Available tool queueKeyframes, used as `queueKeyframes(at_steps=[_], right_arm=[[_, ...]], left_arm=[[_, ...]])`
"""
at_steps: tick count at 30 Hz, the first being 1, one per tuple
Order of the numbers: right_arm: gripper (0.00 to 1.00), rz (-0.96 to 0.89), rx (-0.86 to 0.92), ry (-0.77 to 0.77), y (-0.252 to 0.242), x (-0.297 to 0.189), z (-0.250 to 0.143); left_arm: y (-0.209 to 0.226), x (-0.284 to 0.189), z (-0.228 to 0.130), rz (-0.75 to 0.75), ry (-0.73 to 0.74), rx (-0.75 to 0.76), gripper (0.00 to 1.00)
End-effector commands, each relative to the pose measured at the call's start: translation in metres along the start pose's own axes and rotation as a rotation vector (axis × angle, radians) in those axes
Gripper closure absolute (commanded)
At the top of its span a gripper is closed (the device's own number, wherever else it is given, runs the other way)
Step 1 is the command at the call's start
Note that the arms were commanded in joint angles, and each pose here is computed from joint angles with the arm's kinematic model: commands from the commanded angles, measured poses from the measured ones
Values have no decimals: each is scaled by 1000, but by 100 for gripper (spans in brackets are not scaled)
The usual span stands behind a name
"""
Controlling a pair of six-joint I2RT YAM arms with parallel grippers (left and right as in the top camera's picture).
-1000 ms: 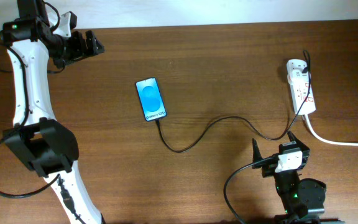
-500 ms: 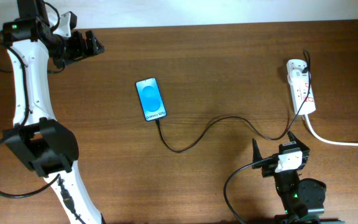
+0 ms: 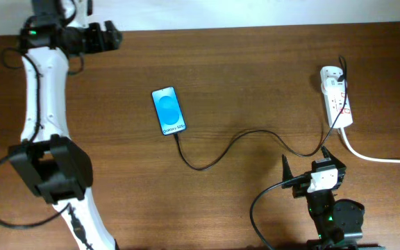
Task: Plug charger to phone and switch on socket
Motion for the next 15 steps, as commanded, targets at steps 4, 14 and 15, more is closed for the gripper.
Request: queueKeyframes(at_steps=[4, 14, 15], right_arm=[[2, -7, -1, -4, -1, 0, -2], [1, -7, -1, -4, -1, 0, -2], [2, -7, -1, -4, -1, 0, -2]], left_arm=[[-42, -42, 4, 168, -297, 168, 0], [-58, -105, -89, 266, -642, 315, 0], [-60, -116, -101, 277, -667, 317, 1]])
Point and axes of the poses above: each gripper's point midway between its finger pads, its own x axis out along the fingers, its own y axis along the line the jaws close on, z = x × y, the point moved 3 cm from there along -x, back along the fingers, and after that the axes turned 8 degrees about x, right-handed, at the moved point
